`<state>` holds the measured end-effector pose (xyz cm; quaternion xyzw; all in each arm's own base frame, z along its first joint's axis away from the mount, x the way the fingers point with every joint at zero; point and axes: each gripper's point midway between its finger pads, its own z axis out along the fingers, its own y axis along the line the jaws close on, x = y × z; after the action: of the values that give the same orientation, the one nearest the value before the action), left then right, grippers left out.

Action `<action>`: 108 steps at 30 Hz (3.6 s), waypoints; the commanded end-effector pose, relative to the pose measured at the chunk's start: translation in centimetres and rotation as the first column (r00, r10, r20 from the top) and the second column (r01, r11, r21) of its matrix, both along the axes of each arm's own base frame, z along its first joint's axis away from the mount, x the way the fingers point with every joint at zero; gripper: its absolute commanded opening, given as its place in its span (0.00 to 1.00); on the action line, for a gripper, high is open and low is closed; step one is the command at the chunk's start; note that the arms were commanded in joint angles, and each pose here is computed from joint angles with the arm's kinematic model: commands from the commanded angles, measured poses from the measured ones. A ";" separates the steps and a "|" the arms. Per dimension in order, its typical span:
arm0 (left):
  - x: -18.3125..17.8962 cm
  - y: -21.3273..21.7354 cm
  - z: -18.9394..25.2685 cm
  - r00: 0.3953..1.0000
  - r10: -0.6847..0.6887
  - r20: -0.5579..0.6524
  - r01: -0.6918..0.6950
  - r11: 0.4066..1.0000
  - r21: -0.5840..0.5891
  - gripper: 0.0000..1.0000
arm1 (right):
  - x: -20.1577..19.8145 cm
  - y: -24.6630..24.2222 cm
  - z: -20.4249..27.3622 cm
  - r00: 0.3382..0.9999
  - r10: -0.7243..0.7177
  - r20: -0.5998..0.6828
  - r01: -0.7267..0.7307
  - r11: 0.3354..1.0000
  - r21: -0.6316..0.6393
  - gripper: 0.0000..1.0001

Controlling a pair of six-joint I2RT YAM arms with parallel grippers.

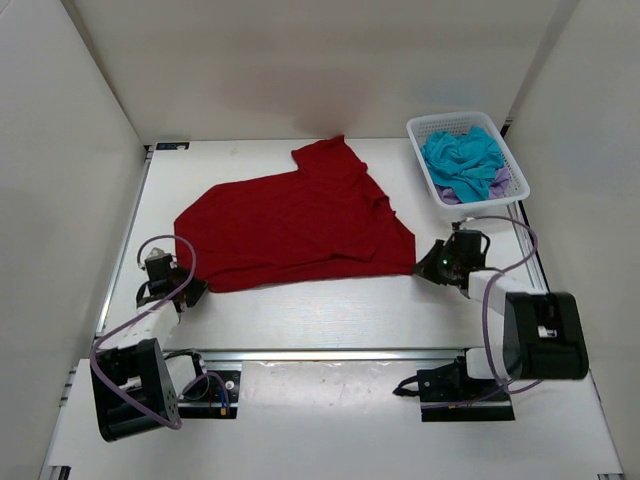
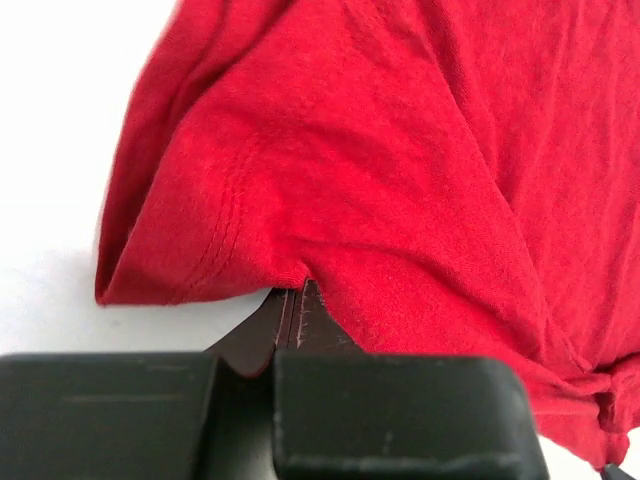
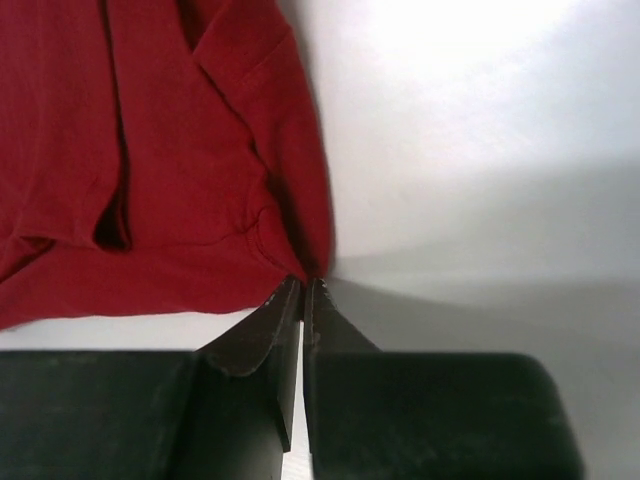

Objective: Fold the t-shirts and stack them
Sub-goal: Fold the flattened tshirt in 1/3 of the way

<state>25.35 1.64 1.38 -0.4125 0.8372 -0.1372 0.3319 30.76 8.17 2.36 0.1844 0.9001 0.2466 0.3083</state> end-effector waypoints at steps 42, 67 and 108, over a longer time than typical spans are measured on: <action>2.0 -13.5 7.7 0.852 -0.444 0.277 0.428 0.896 0.121 0.54 | -2.7 8.3 3.1 0.964 0.254 0.079 -0.244 0.962 -0.119 0.40; 1.4 -12.7 5.5 0.863 -0.434 0.259 0.420 0.901 0.110 0.53 | 0.2 9.5 2.9 0.960 0.277 0.047 -0.272 0.958 -0.087 0.00; 1.8 -13.9 6.1 0.842 -0.452 0.293 0.443 0.891 0.101 0.52 | 8.3 14.4 2.5 0.914 0.404 -0.047 -0.397 0.862 -0.314 0.34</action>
<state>26.83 -11.57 6.87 -0.1840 0.8571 -0.2473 0.4127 37.51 21.35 3.12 -0.0603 0.9523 0.1577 0.2540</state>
